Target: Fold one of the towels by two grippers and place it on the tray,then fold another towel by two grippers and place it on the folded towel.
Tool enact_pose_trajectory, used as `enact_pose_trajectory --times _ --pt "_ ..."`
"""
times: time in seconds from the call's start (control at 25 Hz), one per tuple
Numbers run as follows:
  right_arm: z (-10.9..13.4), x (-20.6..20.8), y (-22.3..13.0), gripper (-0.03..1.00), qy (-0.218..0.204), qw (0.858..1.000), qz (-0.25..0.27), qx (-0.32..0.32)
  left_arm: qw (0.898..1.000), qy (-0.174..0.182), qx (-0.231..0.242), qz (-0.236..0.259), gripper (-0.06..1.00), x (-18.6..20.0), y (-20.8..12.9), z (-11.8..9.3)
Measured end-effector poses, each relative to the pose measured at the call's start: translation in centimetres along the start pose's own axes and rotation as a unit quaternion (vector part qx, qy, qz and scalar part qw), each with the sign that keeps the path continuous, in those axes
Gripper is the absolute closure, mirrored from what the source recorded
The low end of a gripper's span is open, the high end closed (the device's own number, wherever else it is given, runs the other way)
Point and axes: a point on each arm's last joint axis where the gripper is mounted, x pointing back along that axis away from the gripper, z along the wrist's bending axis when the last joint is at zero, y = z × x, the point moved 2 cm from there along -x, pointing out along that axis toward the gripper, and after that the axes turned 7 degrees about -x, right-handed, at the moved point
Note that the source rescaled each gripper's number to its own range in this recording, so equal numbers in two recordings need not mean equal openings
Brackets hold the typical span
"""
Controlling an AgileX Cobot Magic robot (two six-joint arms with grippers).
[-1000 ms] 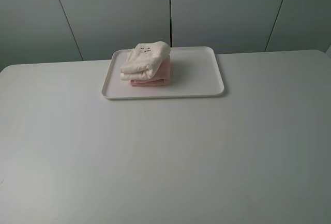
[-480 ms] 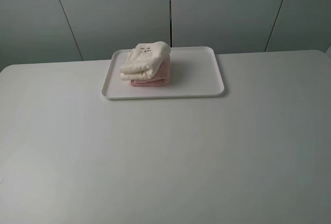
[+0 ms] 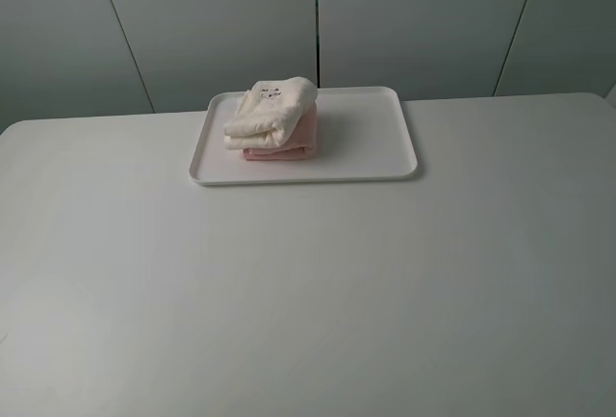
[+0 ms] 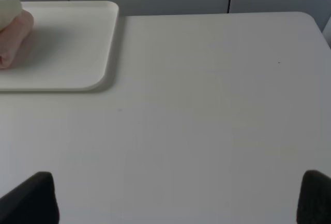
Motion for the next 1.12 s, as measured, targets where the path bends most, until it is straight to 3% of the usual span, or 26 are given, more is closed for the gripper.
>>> enact_pose_trajectory --times 1.12 --pt "0.18 0.00 -0.02 -0.03 0.008 1.000 0.001 -0.008 1.000 0.000 -0.001 0.000 -0.03 0.00 0.00 0.00"
